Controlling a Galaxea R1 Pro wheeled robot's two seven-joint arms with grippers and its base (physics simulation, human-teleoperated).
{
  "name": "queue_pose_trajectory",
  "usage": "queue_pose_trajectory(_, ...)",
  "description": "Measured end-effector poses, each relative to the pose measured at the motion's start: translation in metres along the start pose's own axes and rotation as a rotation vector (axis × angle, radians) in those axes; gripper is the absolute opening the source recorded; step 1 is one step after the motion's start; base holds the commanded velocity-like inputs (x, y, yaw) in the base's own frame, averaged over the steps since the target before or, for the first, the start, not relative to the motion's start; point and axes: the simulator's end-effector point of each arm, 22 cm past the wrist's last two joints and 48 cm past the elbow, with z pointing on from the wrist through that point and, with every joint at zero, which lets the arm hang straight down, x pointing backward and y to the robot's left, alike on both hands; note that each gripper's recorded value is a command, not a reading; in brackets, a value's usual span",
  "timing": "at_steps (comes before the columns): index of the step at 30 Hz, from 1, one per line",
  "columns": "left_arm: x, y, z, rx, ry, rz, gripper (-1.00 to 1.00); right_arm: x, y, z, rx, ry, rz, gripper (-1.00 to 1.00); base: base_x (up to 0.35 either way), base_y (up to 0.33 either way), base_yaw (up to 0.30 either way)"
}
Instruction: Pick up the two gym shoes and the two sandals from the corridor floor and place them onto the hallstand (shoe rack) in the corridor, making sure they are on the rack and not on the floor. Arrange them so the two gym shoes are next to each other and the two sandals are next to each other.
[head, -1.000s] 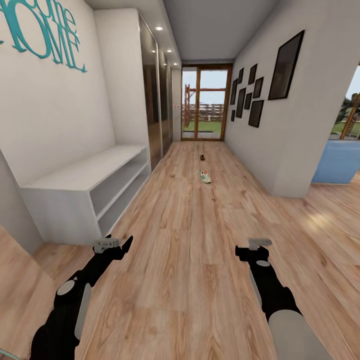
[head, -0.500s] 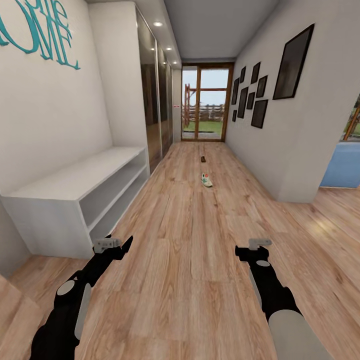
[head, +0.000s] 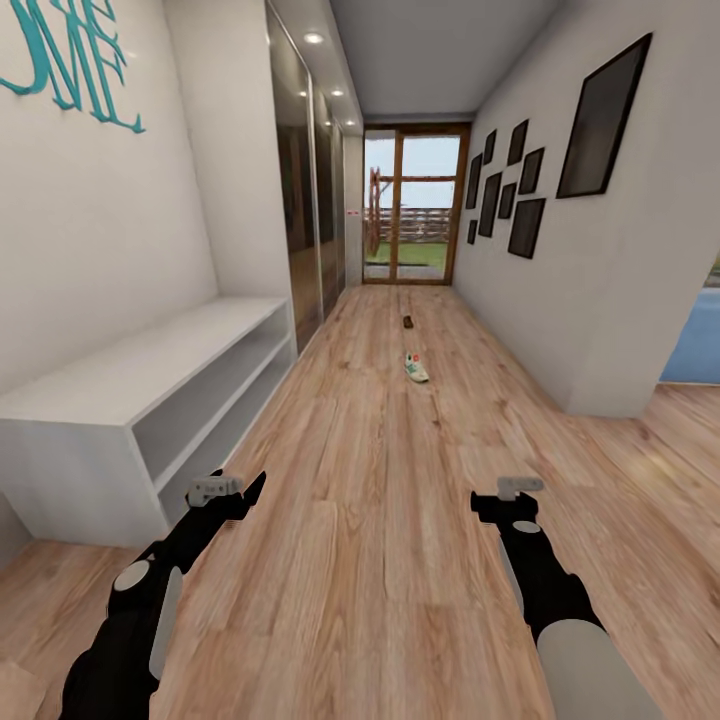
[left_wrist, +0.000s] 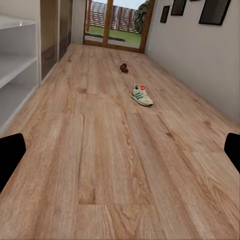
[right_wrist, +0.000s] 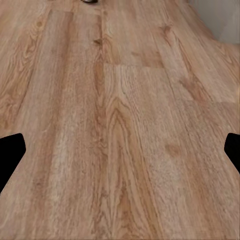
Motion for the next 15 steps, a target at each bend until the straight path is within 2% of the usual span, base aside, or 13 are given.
queue_pose_trajectory(15,0.0,0.0,0.0,0.0,0.0,0.0,1.0,-0.0004,-0.0006,-0.0001,0.001,-0.001,0.001,1.0,0.349,0.0,0.0)
